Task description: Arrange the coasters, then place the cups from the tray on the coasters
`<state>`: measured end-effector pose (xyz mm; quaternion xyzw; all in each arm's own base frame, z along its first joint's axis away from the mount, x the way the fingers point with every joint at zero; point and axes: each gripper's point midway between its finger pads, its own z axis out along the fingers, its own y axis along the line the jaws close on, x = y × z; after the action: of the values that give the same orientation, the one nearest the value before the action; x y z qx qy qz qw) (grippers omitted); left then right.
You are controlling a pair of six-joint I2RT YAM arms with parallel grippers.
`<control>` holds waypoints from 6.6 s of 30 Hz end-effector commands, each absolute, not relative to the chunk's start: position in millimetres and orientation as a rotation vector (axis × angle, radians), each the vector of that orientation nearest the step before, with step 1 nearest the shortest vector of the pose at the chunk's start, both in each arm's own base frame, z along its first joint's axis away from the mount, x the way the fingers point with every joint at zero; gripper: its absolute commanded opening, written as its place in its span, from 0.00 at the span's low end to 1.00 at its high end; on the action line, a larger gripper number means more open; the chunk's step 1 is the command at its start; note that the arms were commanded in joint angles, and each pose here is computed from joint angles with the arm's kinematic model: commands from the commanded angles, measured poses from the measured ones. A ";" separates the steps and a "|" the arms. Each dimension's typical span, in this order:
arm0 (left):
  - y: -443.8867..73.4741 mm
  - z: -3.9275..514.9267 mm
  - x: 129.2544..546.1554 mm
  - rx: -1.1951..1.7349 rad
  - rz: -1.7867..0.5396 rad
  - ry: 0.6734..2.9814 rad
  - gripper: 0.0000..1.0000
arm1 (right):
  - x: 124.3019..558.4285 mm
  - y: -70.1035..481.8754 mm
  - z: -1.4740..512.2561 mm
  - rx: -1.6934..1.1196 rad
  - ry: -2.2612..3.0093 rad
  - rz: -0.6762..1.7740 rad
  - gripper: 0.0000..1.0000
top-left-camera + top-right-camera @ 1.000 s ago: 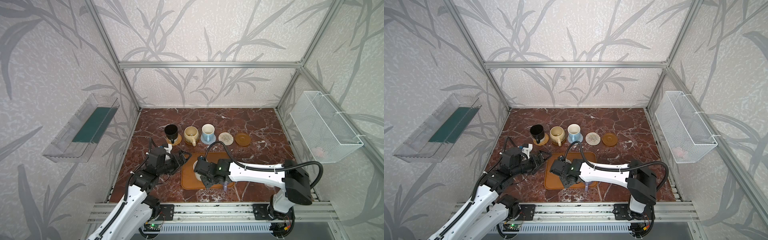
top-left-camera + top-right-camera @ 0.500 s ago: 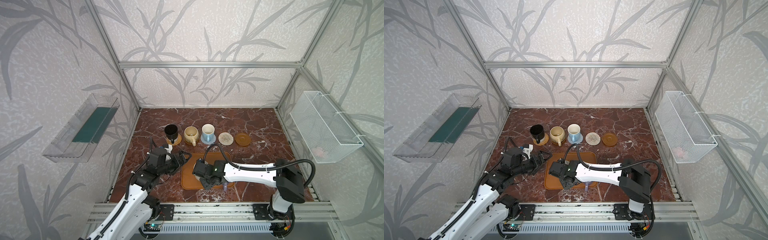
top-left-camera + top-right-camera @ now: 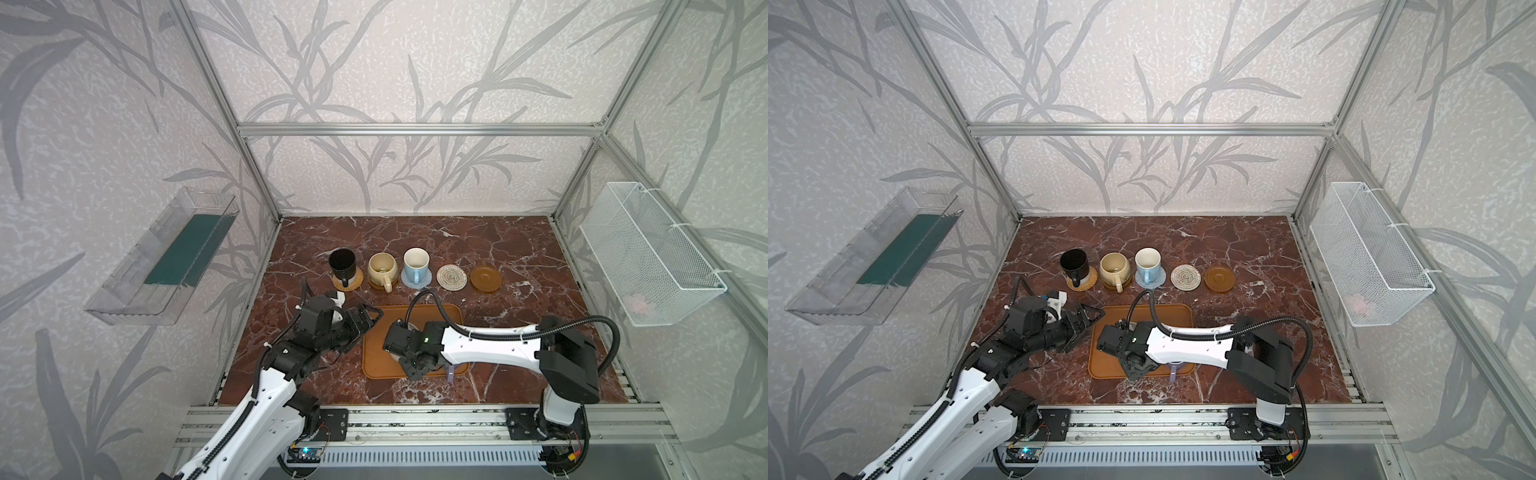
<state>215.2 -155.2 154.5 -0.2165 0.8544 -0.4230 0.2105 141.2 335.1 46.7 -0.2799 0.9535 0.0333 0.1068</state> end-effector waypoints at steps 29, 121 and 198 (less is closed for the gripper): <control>-154.2 157.1 220.8 -0.614 -1.163 2.367 0.99 | 162.3 358.2 74.1 -0.864 2.592 0.253 0.00; -144.0 134.9 219.7 -0.678 -1.132 2.317 0.99 | 182.2 343.9 86.2 -0.872 2.484 0.173 0.19; -275.8 260.6 337.7 -0.049 -1.273 2.268 0.99 | 382.0 198.3 208.0 -0.071 2.288 0.165 0.00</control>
<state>333.5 -268.8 252.8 -0.0352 0.8437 -0.4680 0.2605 355.5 189.5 166.1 -0.0581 0.9356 0.0327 0.3466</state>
